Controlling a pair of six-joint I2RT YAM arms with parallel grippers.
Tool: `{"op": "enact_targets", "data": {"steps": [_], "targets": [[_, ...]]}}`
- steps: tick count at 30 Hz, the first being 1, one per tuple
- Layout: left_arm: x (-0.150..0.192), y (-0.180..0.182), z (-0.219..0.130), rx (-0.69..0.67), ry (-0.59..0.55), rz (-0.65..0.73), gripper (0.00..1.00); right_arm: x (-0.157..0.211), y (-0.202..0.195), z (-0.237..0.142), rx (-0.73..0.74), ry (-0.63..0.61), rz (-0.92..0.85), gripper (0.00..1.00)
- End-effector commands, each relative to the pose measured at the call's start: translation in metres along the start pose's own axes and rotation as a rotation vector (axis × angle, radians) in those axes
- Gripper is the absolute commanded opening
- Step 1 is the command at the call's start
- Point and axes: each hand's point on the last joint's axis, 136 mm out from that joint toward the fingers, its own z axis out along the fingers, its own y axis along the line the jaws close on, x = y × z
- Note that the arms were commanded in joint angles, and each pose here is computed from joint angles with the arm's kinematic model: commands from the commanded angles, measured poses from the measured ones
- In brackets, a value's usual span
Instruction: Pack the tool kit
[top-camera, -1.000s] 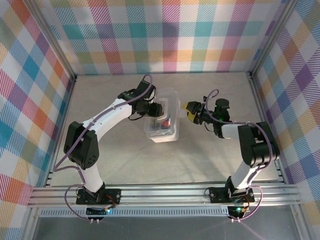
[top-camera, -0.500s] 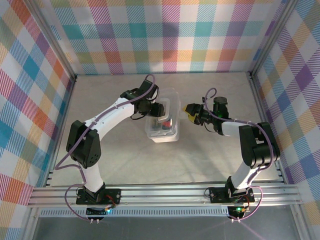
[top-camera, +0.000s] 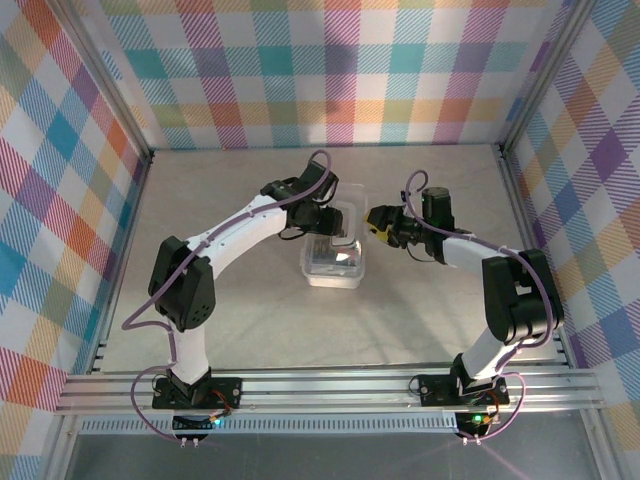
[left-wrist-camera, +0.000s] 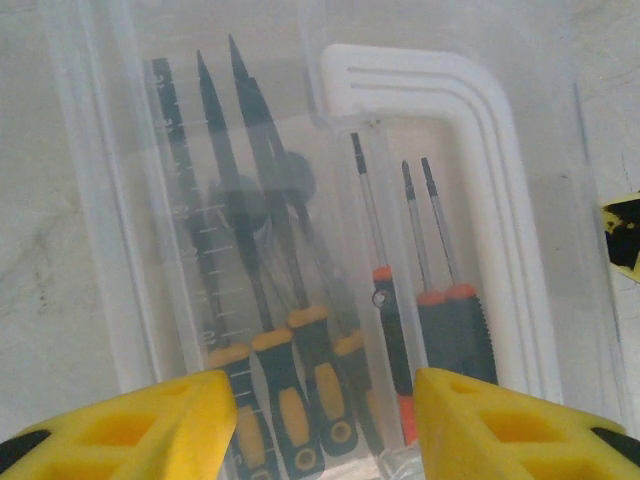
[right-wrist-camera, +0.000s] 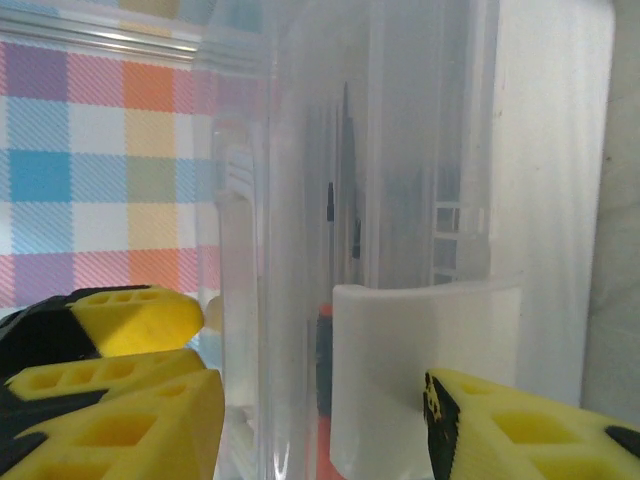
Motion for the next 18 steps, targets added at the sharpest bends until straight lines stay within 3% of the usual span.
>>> {"op": "enact_targets", "data": {"steps": [1, 18], "targets": [[0.060, 0.030, 0.035, -0.116, 0.230, -0.028, 0.52, 0.003, 0.003, 0.005, 0.021, 0.014, -0.031, 0.54], [0.065, 0.031, 0.034, -0.120, 0.234, -0.017, 0.52, 0.007, -0.035, 0.010, 0.132, 0.000, 0.012, 0.37]]}}
